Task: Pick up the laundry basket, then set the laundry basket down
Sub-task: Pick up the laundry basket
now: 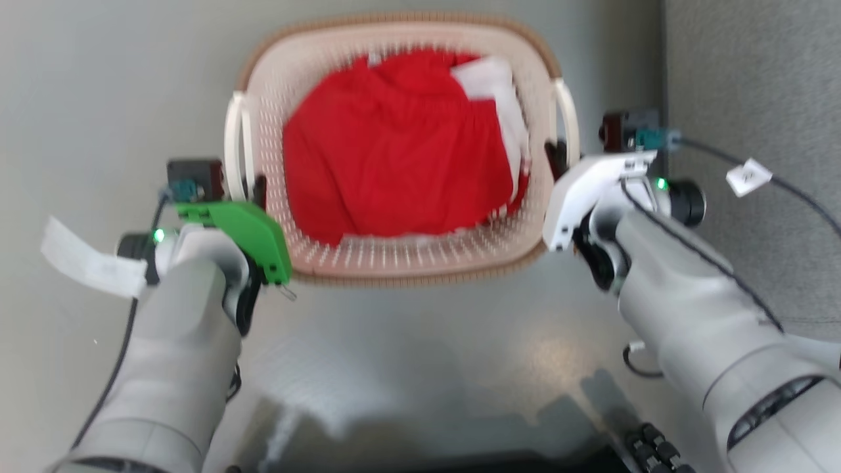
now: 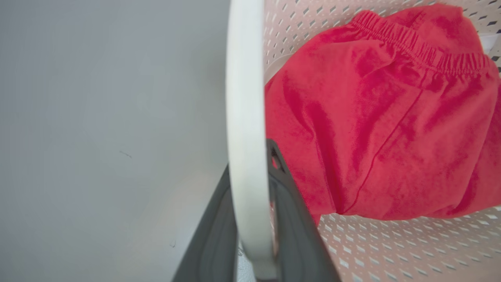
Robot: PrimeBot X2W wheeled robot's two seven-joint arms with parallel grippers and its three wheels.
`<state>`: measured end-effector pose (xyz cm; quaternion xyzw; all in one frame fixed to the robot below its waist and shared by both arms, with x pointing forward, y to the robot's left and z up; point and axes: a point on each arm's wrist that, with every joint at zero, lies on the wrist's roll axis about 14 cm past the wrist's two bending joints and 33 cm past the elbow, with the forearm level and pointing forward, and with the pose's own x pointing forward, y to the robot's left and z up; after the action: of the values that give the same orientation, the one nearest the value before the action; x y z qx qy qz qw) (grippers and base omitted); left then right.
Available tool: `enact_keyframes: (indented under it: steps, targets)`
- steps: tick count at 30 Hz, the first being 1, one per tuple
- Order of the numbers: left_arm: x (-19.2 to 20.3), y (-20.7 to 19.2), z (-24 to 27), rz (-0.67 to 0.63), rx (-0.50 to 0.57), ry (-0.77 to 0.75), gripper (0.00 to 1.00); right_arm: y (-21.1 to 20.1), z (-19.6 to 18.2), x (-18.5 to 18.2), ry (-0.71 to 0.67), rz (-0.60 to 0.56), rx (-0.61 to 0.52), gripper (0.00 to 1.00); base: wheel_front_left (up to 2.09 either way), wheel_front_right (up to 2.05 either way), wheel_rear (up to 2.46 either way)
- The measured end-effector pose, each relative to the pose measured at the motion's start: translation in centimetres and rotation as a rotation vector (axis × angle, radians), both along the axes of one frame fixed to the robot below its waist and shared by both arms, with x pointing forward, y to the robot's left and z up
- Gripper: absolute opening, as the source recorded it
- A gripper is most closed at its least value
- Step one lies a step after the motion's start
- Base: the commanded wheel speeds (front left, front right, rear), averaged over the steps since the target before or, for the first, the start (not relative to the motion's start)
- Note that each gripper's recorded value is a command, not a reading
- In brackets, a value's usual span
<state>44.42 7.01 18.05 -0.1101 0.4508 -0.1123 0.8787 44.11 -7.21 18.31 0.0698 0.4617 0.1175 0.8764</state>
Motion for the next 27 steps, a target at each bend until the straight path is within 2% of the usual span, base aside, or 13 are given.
enact_keyframes:
  steps: [9, 16, 27]
  targets:
    - [-3.7, 0.5, 2.2, 0.01, -0.005, 0.036, 0.0, 0.4, 2.0, -3.8, 0.048, 0.0, 0.013, 0.0, 0.0, 0.0, 0.0]
    - [-7.0, 0.7, 3.5, 0.004, -0.001, 0.095, 0.0, 0.6, 2.9, -7.6, 0.144, 0.017, 0.004, 0.0, 0.0, 0.0, 0.0]
    - [-9.8, 1.1, 5.8, 0.01, 0.002, 0.112, 0.0, 1.0, 5.1, -10.7, 0.18, 0.035, 0.008, 0.0, 0.0, 0.0, 0.0]
